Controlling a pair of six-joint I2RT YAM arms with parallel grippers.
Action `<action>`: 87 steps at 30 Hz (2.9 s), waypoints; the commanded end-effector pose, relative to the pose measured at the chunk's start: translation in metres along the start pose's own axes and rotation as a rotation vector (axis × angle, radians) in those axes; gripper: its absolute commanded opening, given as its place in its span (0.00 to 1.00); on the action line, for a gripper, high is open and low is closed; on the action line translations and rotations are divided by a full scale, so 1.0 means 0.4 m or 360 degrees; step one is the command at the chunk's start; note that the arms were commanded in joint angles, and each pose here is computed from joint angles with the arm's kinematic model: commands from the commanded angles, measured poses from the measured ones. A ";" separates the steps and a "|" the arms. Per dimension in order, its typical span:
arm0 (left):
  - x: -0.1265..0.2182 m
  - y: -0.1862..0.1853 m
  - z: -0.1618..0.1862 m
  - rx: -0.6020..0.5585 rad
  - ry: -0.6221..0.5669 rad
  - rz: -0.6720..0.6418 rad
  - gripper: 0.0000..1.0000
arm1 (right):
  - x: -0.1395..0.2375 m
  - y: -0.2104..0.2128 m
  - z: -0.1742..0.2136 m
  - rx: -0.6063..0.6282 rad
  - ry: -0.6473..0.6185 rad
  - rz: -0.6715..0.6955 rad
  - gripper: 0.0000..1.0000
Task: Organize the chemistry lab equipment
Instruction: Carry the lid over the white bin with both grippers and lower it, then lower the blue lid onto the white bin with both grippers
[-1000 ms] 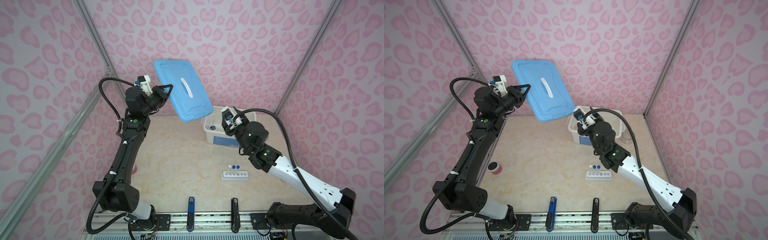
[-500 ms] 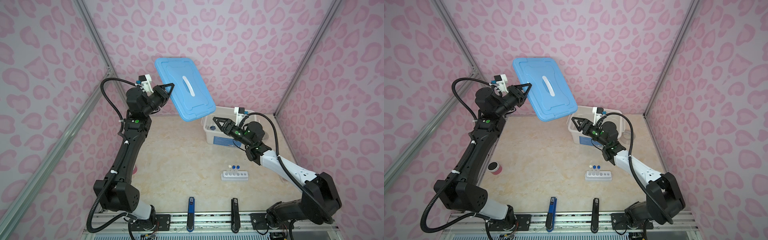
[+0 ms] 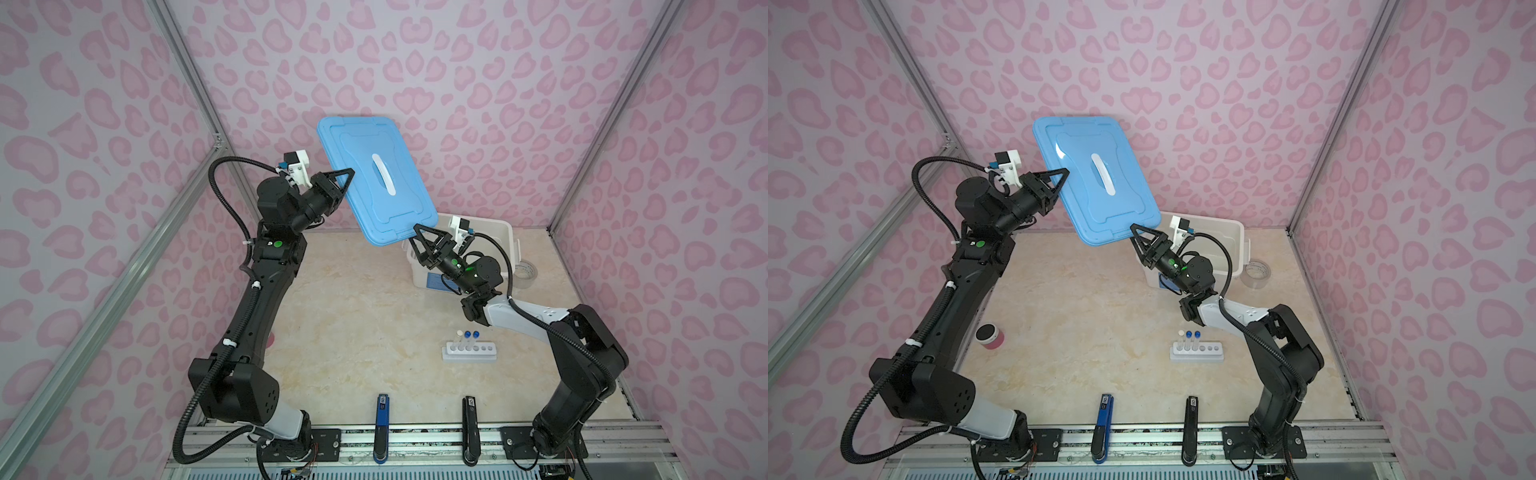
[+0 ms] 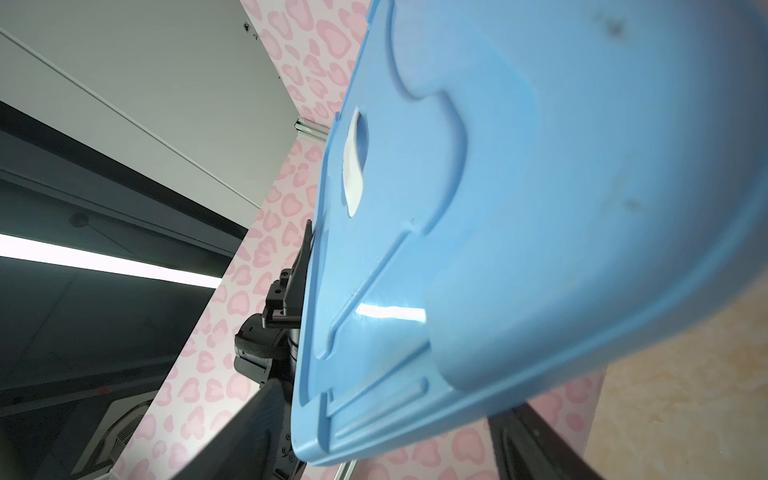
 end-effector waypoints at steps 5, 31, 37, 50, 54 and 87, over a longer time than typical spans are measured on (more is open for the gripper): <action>0.010 -0.022 0.004 -0.0072 -0.0020 0.0092 0.04 | -0.016 0.022 0.000 -0.0027 -0.0077 -0.0188 0.70; 0.001 0.029 0.053 -0.0109 0.0070 0.0046 0.07 | 0.008 0.004 -0.027 -0.0031 -0.0269 -0.0090 0.13; -0.006 0.024 0.053 -0.0150 0.0108 0.0073 0.30 | 0.004 0.011 -0.032 -0.0002 -0.0213 -0.0092 0.08; 0.026 0.070 0.070 -0.0248 0.0150 -0.0068 0.81 | 0.038 0.070 -0.145 0.0090 -0.0102 -0.0045 0.02; 0.049 0.112 0.066 -0.0255 0.0170 -0.0177 0.85 | 0.049 0.110 -0.200 0.0152 0.0045 0.0019 0.02; -0.096 0.252 0.025 -0.0394 0.0514 -0.0162 0.87 | 0.294 0.292 -0.298 0.0385 0.0681 0.0599 0.00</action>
Point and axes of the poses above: each gripper's point midway between its finger pads, its own x axis back along the fingers, its own y axis along the line the jaws close on, z = x × y, the point moved 10 cm from there along x, back along the fingers, and after that the axes turned 6 degrees about x, right-handed, at the moved point
